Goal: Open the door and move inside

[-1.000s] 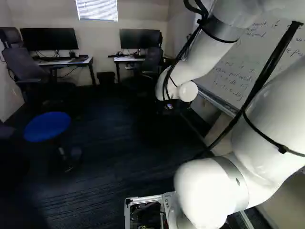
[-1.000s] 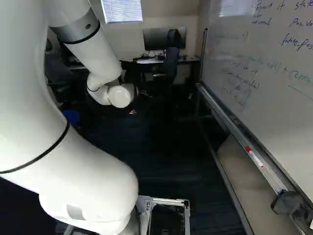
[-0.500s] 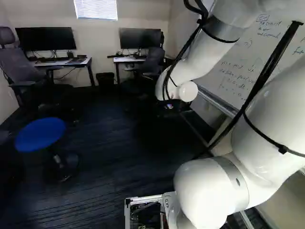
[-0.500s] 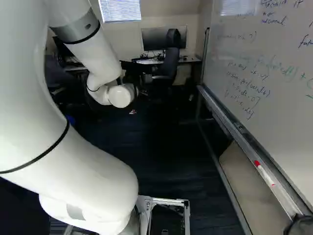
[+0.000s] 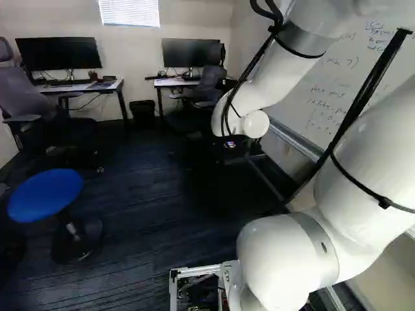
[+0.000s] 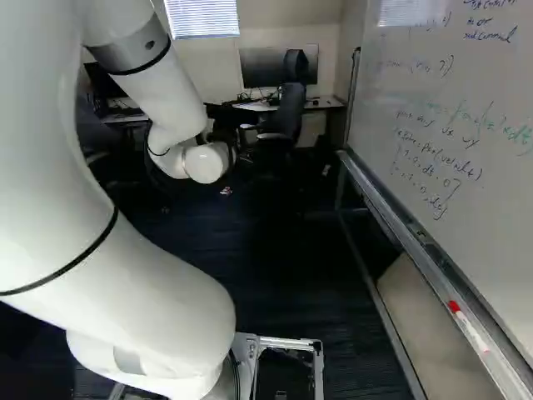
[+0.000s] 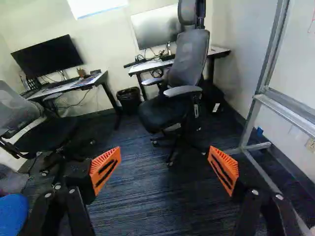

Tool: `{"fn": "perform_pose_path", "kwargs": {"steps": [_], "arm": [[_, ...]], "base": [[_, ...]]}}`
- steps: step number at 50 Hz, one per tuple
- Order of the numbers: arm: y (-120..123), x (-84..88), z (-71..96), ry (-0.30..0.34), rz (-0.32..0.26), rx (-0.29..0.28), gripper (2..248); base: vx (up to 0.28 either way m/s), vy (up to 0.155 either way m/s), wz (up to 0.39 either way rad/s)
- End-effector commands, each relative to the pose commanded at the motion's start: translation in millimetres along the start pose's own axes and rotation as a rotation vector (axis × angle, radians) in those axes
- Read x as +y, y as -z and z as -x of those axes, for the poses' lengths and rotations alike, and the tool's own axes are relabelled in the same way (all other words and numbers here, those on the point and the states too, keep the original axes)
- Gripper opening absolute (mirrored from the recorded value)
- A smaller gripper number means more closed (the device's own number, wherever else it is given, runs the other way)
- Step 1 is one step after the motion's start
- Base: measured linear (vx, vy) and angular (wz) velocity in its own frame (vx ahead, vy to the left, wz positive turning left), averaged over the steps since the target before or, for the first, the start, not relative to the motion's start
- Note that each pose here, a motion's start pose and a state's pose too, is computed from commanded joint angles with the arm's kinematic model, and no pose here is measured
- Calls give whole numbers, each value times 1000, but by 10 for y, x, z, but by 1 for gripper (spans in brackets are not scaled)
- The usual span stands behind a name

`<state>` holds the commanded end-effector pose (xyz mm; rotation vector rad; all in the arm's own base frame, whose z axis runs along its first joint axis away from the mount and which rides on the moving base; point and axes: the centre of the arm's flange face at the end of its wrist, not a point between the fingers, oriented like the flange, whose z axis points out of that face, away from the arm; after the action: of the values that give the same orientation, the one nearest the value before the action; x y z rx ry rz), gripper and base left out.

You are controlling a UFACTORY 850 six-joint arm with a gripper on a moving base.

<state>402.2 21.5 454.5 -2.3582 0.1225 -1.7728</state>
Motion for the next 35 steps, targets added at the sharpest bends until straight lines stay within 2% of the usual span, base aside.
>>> {"fn": "perform_pose_path", "kwargs": {"steps": [28,35], "arm": [[0,0,0,0,0,0,247],[-23,1,-8,0,0,0,247]], "base": [[156,4,3],[57,0,-4]]}}
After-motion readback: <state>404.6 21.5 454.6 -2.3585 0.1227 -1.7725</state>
